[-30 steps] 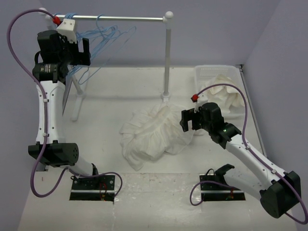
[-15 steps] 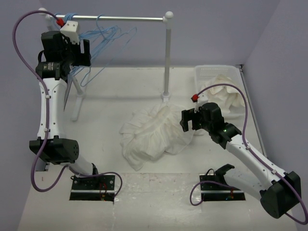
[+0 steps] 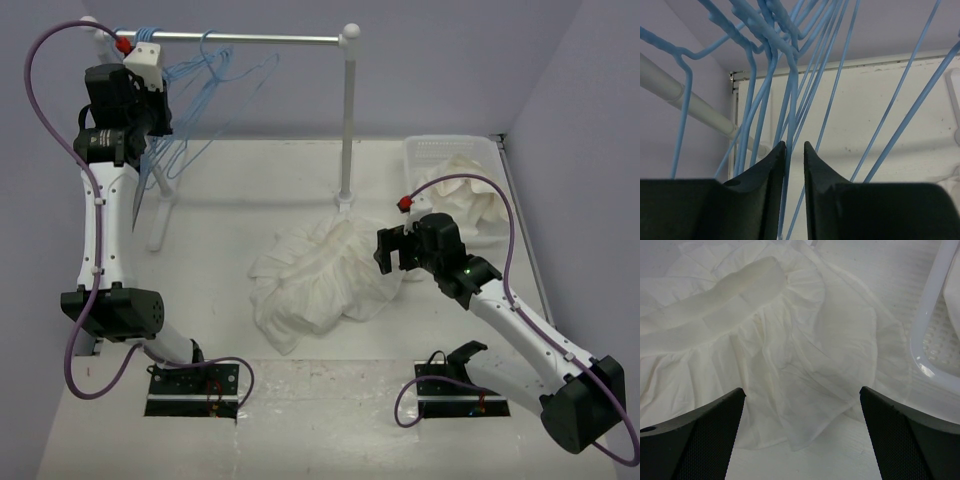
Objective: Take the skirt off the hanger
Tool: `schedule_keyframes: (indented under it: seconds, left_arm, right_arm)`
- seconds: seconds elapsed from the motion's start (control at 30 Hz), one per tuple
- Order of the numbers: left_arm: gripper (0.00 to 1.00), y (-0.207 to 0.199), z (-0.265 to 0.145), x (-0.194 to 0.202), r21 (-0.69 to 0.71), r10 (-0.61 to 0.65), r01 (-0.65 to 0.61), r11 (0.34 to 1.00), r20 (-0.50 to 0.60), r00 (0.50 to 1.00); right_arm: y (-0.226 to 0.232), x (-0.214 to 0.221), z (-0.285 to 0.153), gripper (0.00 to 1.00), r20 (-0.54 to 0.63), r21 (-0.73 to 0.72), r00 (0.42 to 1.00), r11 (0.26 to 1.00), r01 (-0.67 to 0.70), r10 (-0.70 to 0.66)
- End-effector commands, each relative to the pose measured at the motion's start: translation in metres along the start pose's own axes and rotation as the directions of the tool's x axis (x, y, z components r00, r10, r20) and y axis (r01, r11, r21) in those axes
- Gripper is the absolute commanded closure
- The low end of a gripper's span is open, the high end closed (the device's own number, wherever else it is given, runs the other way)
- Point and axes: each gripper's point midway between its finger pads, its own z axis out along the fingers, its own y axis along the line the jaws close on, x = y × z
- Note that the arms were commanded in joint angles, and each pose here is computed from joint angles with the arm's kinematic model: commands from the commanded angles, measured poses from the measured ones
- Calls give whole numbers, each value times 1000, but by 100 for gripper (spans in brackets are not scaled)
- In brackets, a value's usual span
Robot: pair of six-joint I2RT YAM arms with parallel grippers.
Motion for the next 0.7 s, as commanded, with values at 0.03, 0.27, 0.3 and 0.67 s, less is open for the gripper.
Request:
schedule_keyframes:
  seconds: [0.03,0.27,0.3,0.67]
  left_arm:
    - [84,7,-15,-19,-38,11,-8,999,62,998]
    - [95,9,-25,-29,-53,16,-11,999,89,996]
    - [97,10,-27,-32,-55,15,-10,998,98,995]
    - [100,6,-45,-61,-37,36,-29,999,186,982]
  right_arm:
    - [3,-17,-4,1,40,-4,999,1000,-7,7]
    - [3,-16,-2,1,31,-7,1000,1000,-2,3]
    - [4,-17,-2,1,31,-9,1000,1000,-4,4]
    - [3,-16,-2,1,28,-8,1000,1000,-3,3]
